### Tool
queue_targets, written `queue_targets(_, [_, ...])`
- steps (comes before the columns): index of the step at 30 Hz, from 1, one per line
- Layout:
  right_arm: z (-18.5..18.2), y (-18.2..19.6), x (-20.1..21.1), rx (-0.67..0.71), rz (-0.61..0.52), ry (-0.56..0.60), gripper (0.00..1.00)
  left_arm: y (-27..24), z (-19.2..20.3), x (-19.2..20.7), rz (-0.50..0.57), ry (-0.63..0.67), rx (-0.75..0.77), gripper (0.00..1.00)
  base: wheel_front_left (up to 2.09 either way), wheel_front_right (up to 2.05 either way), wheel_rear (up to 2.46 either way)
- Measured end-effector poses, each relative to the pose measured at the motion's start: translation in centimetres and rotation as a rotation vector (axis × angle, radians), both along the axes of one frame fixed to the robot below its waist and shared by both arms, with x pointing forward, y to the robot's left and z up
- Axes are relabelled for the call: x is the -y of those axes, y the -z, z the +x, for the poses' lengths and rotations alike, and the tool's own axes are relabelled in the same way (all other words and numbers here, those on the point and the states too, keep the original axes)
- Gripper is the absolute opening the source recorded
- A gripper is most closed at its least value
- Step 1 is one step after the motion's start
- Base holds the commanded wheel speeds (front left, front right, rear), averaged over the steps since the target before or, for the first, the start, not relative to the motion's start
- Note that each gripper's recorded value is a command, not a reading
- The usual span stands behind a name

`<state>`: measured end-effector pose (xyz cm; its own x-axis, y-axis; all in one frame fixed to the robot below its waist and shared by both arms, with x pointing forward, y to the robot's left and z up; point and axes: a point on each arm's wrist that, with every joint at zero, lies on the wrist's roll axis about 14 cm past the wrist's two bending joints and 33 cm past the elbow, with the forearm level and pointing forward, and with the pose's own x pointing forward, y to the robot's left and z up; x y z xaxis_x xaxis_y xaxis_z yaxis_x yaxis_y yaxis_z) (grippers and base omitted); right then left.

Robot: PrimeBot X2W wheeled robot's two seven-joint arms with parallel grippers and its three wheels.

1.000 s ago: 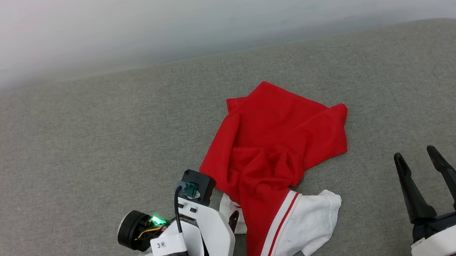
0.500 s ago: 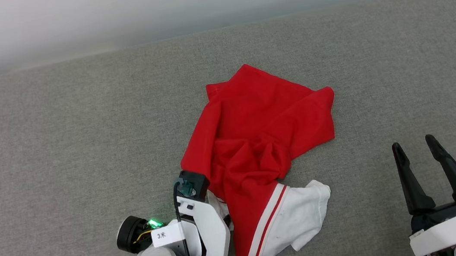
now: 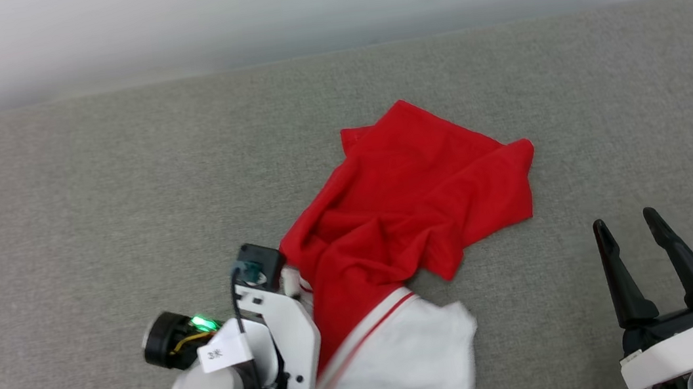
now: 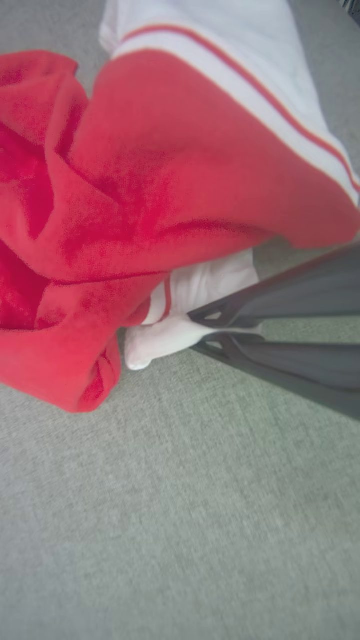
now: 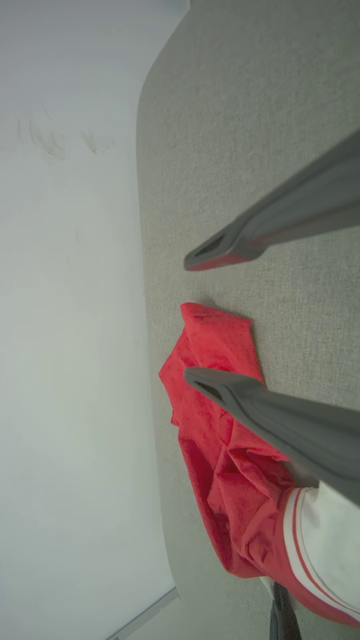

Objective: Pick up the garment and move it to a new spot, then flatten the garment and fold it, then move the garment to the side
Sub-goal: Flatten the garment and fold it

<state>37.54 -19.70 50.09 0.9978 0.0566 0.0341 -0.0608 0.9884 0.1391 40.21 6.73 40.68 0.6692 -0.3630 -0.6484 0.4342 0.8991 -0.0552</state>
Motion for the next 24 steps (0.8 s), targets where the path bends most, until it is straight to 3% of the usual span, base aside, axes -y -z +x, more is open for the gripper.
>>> queue_targets(6, [-0.1,-0.4,-1.5,0.015,0.019,-0.037,1.00,-4.7,1.0,-4.8,0.012,-0.136,0.156,0.00,0.00,0.00,0.00])
queue_targets(13, [-0.2,-0.2,-2.8,0.005,0.034,-0.069,1.00,-1.9,-1.9,-11.5,0.054,-0.312,0.062,0.00,0.00,0.00,0.00])
queue_targets(20, [-0.3,0.9,-2.8,-0.045,0.016,-0.082,1.00,0.5,-2.8,-11.7,0.018,-0.314,0.044,0.00,0.00,0.00,0.00])
queue_targets(21, [-0.3,1.0,-3.0,-0.054,0.011,-0.094,1.00,0.7,-2.8,-11.7,0.016,-0.314,0.050,0.08,0.00,0.00,0.00])
queue_targets(22, [-0.3,1.0,-3.3,-0.059,0.005,-0.110,1.00,0.5,-2.6,-11.7,0.012,-0.313,0.074,0.94,0.00,0.00,0.00])
queue_targets(23, [-0.3,1.0,-3.8,-0.065,0.002,-0.133,1.00,0.0,-2.2,-11.7,0.014,-0.314,0.110,1.00,0.00,0.00,0.00])
queue_targets(24, [-0.2,1.0,-4.4,-0.071,-0.001,-0.159,1.00,-0.6,-1.8,-11.7,0.018,-0.312,0.151,1.00,0.00,0.00,0.00])
